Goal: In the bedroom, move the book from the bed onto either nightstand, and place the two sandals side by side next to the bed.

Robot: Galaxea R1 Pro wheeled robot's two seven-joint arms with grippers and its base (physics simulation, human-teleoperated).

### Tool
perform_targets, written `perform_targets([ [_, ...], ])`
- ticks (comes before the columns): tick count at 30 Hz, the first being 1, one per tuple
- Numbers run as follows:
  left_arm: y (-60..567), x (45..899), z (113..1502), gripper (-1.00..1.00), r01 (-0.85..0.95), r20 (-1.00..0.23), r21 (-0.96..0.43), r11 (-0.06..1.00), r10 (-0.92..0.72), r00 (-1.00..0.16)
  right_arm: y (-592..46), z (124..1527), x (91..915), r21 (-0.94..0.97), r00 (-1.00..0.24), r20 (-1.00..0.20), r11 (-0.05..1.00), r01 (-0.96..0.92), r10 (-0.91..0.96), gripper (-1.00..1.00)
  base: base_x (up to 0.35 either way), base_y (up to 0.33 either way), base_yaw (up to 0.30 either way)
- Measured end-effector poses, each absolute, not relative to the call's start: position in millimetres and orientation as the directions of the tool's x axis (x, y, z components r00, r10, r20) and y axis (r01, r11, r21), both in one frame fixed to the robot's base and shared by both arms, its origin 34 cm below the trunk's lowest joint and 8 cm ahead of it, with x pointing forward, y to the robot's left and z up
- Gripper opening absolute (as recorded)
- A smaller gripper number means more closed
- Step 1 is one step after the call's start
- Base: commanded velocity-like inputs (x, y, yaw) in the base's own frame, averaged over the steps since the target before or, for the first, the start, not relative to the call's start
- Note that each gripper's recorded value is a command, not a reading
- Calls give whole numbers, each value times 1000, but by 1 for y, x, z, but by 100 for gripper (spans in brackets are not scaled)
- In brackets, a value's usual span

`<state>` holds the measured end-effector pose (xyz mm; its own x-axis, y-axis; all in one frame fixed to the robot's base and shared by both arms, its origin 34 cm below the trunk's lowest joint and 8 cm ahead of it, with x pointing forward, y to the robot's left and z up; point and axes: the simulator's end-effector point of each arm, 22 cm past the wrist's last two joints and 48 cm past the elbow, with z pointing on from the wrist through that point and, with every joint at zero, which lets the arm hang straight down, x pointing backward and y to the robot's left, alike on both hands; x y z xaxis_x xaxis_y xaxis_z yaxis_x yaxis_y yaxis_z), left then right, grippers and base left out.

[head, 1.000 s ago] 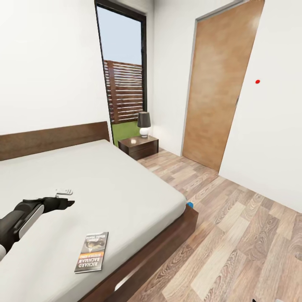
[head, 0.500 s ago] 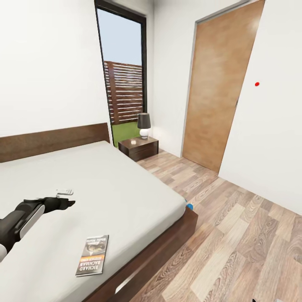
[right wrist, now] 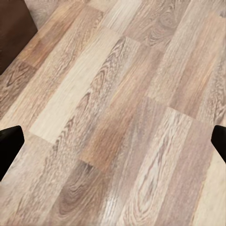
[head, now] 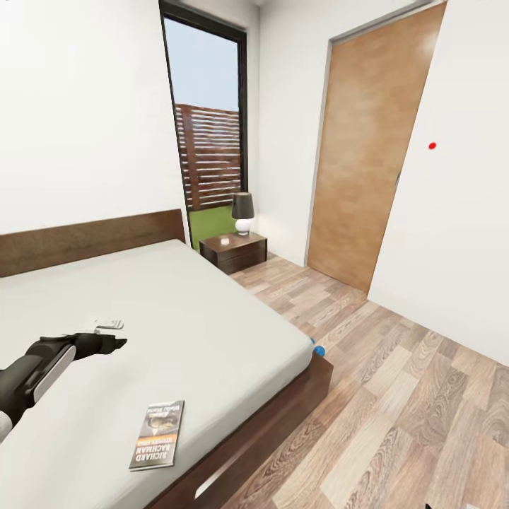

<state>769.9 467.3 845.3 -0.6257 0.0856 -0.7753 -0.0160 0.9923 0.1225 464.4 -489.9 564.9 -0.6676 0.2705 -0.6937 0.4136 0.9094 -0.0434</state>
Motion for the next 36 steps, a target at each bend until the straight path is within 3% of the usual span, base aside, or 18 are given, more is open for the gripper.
perform_targets([
  [36, 481, 771, 904, 100, -63, -776, 160, 985, 86, -625, -488, 622, 465, -42, -668, -692, 910, 414, 272, 100, 0, 0, 0],
])
